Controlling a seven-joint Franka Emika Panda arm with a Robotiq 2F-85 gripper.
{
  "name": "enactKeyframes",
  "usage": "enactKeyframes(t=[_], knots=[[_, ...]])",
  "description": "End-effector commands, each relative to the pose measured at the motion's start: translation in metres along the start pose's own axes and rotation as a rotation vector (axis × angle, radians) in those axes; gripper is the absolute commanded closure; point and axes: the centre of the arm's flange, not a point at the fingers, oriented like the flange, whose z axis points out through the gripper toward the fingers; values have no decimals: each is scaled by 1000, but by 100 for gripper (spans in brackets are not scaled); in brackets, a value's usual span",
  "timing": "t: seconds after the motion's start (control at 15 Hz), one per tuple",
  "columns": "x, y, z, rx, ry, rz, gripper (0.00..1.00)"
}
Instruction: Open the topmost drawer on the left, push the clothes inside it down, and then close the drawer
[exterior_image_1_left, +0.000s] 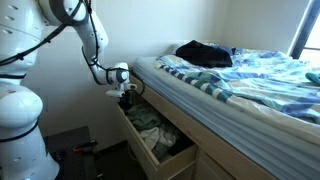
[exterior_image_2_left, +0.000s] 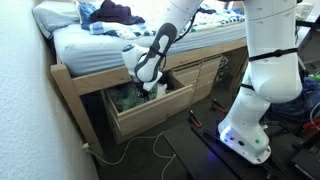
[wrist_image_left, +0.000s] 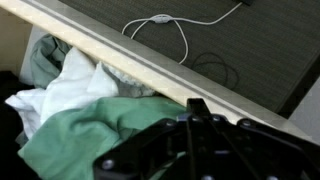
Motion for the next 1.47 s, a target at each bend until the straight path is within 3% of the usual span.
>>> enactKeyframes(t=[0.0,0.67,0.8,1.13,1.4], knots=[[0,0,2,0,-3,1,99],[-22,-42,-4,64,-54,-54,100],[-22,-45,8,65,-64,-54,100],[-18,-38,55,6,7,-80,100],[-21,-27,94,3,64,-18,100]])
